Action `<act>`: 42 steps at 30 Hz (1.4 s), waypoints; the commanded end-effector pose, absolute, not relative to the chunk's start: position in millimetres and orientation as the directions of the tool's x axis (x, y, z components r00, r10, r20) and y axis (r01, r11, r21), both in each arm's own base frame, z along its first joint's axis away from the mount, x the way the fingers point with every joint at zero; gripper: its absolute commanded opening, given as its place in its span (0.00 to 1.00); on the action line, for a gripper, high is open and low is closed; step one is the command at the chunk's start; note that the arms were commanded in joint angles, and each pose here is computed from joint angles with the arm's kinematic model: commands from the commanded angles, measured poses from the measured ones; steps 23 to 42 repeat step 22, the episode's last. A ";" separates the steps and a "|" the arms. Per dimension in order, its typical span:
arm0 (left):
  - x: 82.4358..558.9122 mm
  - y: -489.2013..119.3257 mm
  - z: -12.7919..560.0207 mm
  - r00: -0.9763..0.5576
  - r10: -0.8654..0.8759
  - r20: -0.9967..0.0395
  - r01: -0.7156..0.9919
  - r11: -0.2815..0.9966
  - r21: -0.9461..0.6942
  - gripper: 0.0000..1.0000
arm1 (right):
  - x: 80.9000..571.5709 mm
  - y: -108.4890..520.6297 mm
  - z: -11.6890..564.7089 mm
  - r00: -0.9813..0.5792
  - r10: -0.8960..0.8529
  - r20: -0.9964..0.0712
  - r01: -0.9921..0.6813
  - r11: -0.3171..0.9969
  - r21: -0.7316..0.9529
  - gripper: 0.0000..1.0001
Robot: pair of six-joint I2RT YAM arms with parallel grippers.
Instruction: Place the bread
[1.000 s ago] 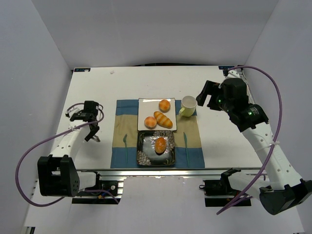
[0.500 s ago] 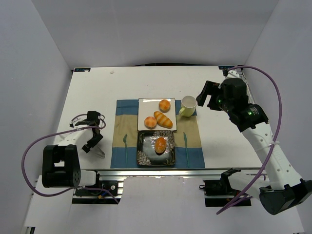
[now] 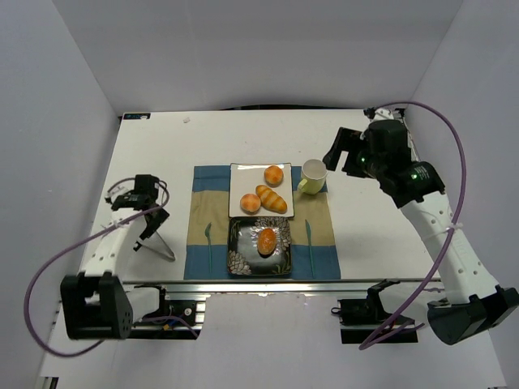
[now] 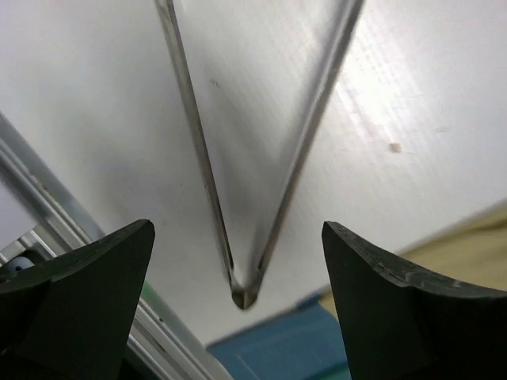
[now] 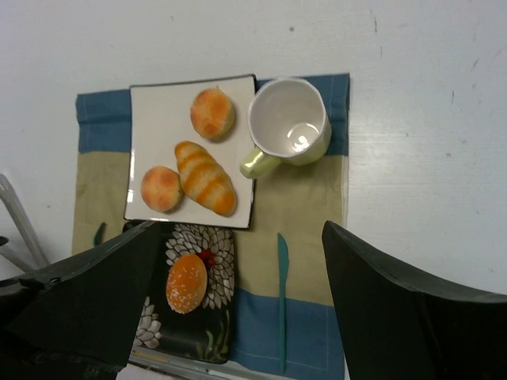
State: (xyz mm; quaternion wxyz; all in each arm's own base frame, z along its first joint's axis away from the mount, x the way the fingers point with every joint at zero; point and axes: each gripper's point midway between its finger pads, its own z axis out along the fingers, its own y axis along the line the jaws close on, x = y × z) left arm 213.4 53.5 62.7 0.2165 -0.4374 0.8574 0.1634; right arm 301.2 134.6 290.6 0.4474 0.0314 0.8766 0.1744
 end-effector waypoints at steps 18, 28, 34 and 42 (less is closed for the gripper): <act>316.9 46.2 324.7 -0.169 -0.526 -0.833 -0.542 0.756 -0.367 0.98 | 317.6 132.7 303.7 -0.580 0.264 -0.771 -0.050 0.933 0.357 0.90; 316.2 46.4 321.4 -0.179 -0.523 -0.833 -0.545 0.758 -0.358 0.98 | 317.9 129.9 304.5 -0.570 0.263 -0.779 -0.048 0.935 0.351 0.89; 316.2 46.4 321.4 -0.179 -0.523 -0.833 -0.545 0.758 -0.358 0.98 | 317.9 129.9 304.5 -0.570 0.263 -0.779 -0.048 0.935 0.351 0.89; 316.2 46.4 321.4 -0.179 -0.523 -0.833 -0.545 0.758 -0.358 0.98 | 317.9 129.9 304.5 -0.570 0.263 -0.779 -0.048 0.935 0.351 0.89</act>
